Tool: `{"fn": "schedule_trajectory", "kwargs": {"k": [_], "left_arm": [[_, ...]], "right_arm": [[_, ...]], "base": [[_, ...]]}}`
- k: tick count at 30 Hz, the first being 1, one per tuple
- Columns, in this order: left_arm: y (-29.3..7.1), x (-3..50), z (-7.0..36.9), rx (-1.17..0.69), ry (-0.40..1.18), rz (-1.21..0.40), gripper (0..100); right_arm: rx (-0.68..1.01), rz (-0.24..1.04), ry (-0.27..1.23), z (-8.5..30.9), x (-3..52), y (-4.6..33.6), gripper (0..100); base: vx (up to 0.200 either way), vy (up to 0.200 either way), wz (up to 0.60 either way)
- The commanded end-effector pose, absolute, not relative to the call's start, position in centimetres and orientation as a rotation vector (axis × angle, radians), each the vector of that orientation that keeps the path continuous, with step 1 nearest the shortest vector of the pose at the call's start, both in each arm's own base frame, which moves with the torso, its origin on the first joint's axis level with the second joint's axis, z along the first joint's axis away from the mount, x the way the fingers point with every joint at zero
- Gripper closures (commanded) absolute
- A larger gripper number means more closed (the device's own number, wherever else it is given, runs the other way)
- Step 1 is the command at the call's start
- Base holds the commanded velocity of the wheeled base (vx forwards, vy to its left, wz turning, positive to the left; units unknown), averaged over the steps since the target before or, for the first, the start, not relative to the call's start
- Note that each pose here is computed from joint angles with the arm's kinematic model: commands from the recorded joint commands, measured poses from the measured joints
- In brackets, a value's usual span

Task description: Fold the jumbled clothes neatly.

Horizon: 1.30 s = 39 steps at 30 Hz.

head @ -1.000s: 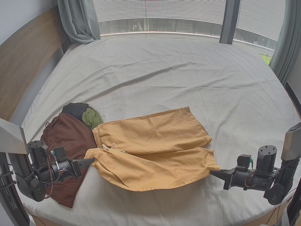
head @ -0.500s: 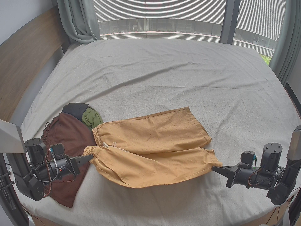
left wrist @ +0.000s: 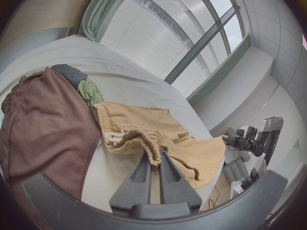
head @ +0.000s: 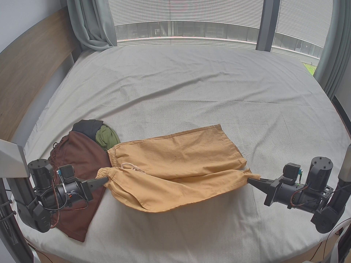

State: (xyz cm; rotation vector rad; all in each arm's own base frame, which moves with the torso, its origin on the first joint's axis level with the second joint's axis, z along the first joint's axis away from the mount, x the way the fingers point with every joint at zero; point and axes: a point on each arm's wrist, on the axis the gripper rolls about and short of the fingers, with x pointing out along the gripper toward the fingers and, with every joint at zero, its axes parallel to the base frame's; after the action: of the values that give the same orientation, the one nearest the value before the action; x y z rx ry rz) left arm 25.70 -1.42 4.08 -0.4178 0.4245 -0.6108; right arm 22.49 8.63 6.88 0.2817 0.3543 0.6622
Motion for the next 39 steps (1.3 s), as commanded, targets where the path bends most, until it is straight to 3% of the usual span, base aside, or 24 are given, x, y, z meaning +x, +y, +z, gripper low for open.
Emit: {"fn": "schedule_trajectory", "kwargs": {"k": [1, 22, 39], "left_arm": [[-1.3, 26.1, 4.2, -0.416, 0.411, -0.608, 100], [-0.9, 28.0, 4.8, -0.482, 0.361, -0.523, 100], [-0.8, 28.9, 4.5, -0.479, 0.343, -0.486, 100]], "right_arm": [[0.307, 0.664, 0.294, 7.9, 23.6, 8.9, 100], [0.335, 0.625, 0.15, 10.4, 25.9, 8.4, 100], [0.339, 0.588, 0.137, 10.4, 26.7, 8.0, 100]], "base": [[0.0, 0.0, 0.0], [0.0, 0.0, 0.0], [0.0, 0.0, 0.0]]}}
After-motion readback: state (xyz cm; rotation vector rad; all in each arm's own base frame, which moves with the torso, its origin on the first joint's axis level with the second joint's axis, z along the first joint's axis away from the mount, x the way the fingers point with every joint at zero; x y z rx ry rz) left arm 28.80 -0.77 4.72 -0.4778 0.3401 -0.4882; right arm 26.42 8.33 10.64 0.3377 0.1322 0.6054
